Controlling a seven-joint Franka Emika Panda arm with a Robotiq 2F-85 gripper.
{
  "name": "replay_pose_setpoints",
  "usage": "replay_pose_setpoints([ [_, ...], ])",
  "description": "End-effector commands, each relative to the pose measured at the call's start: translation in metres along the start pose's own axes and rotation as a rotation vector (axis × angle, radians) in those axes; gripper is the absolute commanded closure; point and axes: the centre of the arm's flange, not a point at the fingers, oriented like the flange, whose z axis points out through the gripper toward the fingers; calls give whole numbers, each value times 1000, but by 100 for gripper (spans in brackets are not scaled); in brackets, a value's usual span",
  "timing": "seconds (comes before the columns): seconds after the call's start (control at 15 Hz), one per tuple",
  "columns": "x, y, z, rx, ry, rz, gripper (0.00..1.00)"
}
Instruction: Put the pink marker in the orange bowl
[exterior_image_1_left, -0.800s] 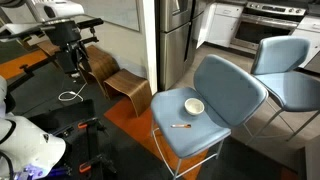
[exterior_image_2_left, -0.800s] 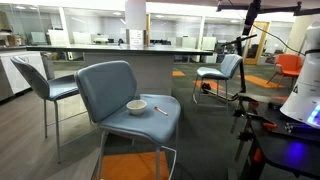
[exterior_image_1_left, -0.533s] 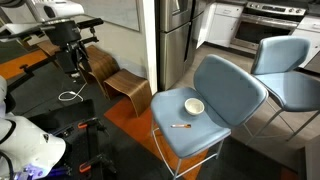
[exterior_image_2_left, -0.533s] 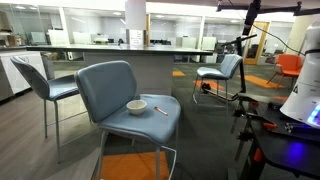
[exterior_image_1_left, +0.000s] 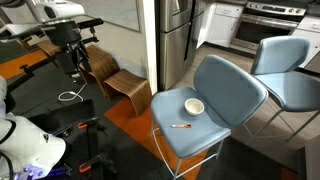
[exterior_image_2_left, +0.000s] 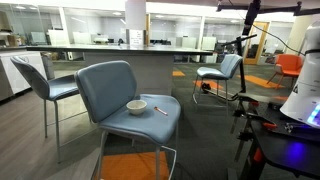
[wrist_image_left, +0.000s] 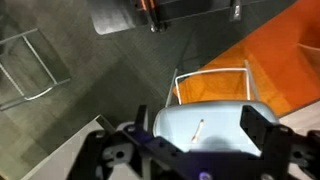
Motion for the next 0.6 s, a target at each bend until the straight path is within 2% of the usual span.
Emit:
replay_pose_setpoints([
  [0.0,22,4,2,26,-28,3,0],
  [0.27,65,11,11,74,-33,1,0],
  [0.53,133,21,40,178,-46,-14,0],
])
